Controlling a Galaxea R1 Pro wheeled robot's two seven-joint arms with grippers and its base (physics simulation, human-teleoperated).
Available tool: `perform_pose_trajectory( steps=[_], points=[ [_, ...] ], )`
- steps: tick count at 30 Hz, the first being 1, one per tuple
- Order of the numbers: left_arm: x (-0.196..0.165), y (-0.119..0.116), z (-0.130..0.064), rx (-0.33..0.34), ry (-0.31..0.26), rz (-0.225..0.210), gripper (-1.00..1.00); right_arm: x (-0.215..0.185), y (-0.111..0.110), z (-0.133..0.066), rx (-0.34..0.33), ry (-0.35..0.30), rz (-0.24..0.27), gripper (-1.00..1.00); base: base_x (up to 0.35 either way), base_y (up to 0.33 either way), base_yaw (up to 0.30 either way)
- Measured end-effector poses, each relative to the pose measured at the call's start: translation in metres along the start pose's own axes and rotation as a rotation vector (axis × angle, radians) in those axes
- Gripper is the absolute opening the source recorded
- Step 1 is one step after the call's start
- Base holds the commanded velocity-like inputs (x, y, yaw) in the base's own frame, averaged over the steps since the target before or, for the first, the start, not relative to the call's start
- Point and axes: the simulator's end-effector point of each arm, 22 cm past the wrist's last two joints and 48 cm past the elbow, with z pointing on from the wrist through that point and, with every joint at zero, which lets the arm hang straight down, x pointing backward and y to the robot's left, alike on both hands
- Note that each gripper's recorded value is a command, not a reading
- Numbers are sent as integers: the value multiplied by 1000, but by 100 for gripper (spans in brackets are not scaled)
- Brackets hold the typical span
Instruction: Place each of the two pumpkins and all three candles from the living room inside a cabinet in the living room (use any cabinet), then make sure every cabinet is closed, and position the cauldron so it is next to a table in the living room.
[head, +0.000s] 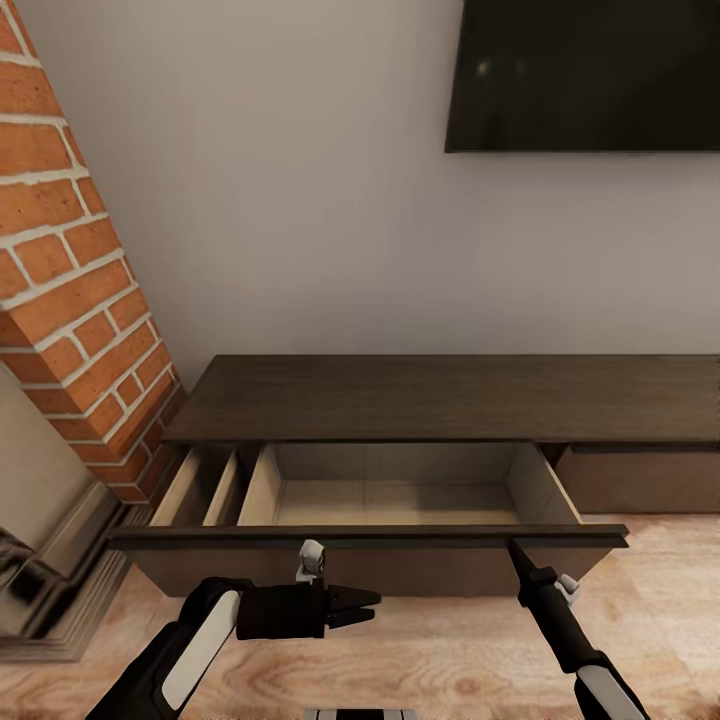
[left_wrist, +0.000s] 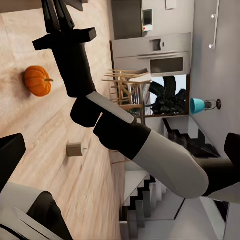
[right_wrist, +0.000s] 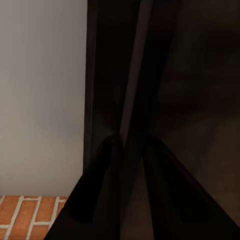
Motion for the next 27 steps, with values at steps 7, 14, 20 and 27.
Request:
perform_pose_trajectory(
  steps=[7, 14, 20, 27],
  points=[
    [0, 0, 0, 0, 0, 0, 100, 0, 0, 0, 1, 0, -1, -100, -86, 0, 0],
    [0, -1, 0, 4, -2, -2, 100, 0, 0, -1, -3, -1, 2, -100, -6, 0, 0],
    [-1, -1, 0, 5, -3, -2, 100, 0, 0, 0, 2, 0, -1, -100, -137, 0, 0],
    [-1, -1, 0, 5, -3, -2, 100, 0, 0, 0, -1, -1, 1, -100, -25, 0, 0]
  ],
)
